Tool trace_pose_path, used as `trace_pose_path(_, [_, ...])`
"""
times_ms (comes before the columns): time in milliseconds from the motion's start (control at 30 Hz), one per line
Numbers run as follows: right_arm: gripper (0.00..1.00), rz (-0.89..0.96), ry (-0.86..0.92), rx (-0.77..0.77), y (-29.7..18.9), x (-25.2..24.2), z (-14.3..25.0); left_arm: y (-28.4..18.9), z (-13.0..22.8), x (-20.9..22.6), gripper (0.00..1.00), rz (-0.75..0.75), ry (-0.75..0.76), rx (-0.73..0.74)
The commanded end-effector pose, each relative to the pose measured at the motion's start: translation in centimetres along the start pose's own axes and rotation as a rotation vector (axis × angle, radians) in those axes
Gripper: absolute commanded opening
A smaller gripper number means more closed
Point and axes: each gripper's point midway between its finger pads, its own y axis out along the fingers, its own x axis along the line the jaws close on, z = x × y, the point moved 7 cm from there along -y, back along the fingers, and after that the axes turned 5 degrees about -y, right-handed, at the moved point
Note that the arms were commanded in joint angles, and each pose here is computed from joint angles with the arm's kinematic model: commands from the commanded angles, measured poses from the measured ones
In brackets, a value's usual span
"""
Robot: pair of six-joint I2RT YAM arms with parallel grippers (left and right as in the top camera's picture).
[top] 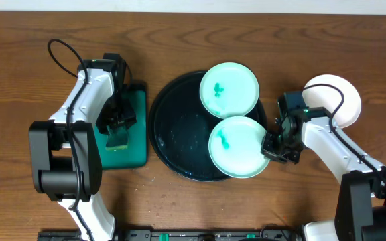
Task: Clean dirty plates on tray and stack at the side
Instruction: 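Move the right gripper toward the lower mint-green plate rim, then grasp the right rim of the lower mint-green plate with the right gripper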
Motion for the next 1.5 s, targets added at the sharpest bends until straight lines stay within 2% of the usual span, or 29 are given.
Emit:
trace_pose_path(0, [0.01, 0.013, 0.006, -0.008, 0.5, 0.0, 0.0, 0.2, 0.1, 0.2, 0.57, -0.009, 0.003, 0.008])
trace_pose_path(133, [0.01, 0.013, -0.028, -0.005, 0.5, 0.2, 0.2, 0.2, 0.1, 0.2, 0.57, -0.009, 0.003, 0.008])
trace_pose_path(300, [0.01, -0.008, -0.244, -0.053, 0.9, 2.7, 0.3, 0.2, 0.1, 0.2, 0.57, -0.009, 0.003, 0.008])
trace_pose_path(433, [0.01, -0.061, -0.346, -0.107, 1.2, 5.1, 0.3, 0.2, 0.1, 0.2, 0.57, -0.009, 0.003, 0.008])
trace_pose_path(733, [0.01, -0.103, -0.327, -0.173, 2.1, 6.4, -1.3, 0.2, 0.1, 0.2, 0.57, -0.012, 0.004, 0.011])
trace_pose_path(767, [0.01, -0.096, -0.323, -0.158, 2.8, 6.3, -1.4, 0.2, 0.1, 0.2, 0.54, -0.012, 0.004, 0.011])
trace_pose_path(800, [0.01, -0.091, -0.324, -0.142, 3.4, 6.3, -1.5, 0.2, 0.1, 0.2, 0.46, -0.012, 0.004, 0.011])
trace_pose_path(933, [0.01, -0.096, -0.334, -0.085, 5.3, 6.2, -1.4, 0.2, 0.1, 0.2, 0.44, -0.012, 0.004, 0.01])
trace_pose_path(1000, [0.01, -0.102, -0.343, -0.08, 5.7, 6.4, -1.4, 0.2, 0.1, 0.2, 0.37, -0.01, 0.004, 0.007])
trace_pose_path(1067, [0.01, -0.111, -0.348, -0.085, 5.7, 6.6, -1.5, 0.2, 0.0, 0.2, 0.38, -0.012, 0.004, 0.0])
trace_pose_path(1100, [0.01, -0.114, -0.35, -0.09, 5.7, 6.7, -1.6, 0.2, -0.2, 0.3, 0.46, -0.019, 0.003, -0.01])
trace_pose_path(1133, [0.01, -0.118, -0.351, -0.089, 5.7, 6.7, -1.5, 0.2, -0.3, 0.3, 0.47, -0.023, 0.004, -0.019])
trace_pose_path(1267, [0.01, -0.128, -0.36, -0.081, 5.7, 6.8, -1.4, 0.4, -0.6, 0.1, 0.46, -0.011, 0.056, -0.041])
trace_pose_path(1467, [0.01, -0.176, -0.37, -0.056, 5.7, 7.2, -1.1, 2.5, -0.6, 0.1, 0.42, 0.002, 0.052, -0.059])
